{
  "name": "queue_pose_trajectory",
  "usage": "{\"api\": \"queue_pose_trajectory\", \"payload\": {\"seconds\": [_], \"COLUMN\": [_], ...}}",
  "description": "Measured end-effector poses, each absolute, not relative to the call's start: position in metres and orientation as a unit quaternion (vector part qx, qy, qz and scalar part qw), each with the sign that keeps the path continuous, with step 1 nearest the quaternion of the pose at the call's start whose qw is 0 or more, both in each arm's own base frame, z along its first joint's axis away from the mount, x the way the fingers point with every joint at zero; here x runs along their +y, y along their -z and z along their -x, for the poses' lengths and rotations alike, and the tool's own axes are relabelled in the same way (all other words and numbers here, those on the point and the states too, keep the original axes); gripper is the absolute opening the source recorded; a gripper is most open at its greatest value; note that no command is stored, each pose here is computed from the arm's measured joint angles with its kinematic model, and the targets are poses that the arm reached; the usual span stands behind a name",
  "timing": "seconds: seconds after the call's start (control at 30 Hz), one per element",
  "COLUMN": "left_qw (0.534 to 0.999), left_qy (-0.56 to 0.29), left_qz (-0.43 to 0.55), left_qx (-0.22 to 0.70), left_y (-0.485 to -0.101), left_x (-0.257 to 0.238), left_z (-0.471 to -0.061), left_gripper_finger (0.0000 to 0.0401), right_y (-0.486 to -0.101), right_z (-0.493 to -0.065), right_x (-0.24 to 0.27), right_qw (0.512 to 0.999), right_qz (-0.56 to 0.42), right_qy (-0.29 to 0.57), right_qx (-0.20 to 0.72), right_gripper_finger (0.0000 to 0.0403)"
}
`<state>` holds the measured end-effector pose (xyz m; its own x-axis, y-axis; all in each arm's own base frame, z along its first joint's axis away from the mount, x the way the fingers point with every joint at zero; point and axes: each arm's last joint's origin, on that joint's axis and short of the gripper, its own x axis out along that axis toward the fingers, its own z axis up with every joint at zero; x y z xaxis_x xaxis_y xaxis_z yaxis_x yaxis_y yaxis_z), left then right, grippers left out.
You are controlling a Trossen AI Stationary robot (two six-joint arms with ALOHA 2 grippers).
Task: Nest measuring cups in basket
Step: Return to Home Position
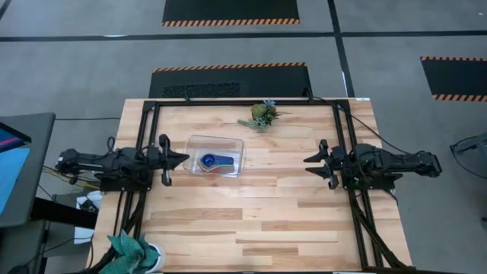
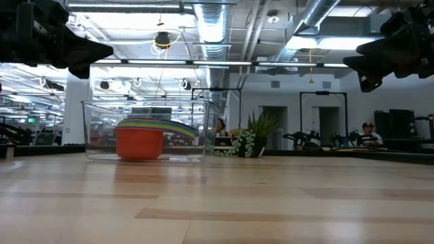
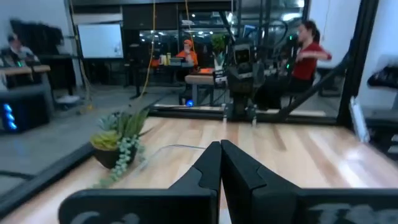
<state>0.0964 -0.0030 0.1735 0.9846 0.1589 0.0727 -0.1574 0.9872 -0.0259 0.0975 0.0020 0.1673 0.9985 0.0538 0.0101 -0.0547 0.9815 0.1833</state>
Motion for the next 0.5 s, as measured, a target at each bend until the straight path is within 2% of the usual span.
{"api": "queue_pose_trajectory", "payload": {"seconds": [0.17,0.5], "left_qw": [0.996,0.996], "left_qy": [-0.080,-0.079], "left_qz": [-0.031,-0.015], "left_qx": [-0.034,-0.035], "left_y": [-0.1734,-0.1731], "left_x": [-0.0030,-0.0030], "left_z": [-0.0964,-0.0965], "left_gripper_finger": [0.0000,0.0000], "right_y": [-0.1673,-0.1673], "right_z": [-0.0975,-0.0975], "right_x": [0.0020,0.0020], "right_qw": [0.995,0.995], "right_qz": [-0.092,-0.092], "right_qy": [-0.027,-0.027], "right_qx": [-0.003,-0.003], "right_gripper_finger": [0.0180,0.0183]}}
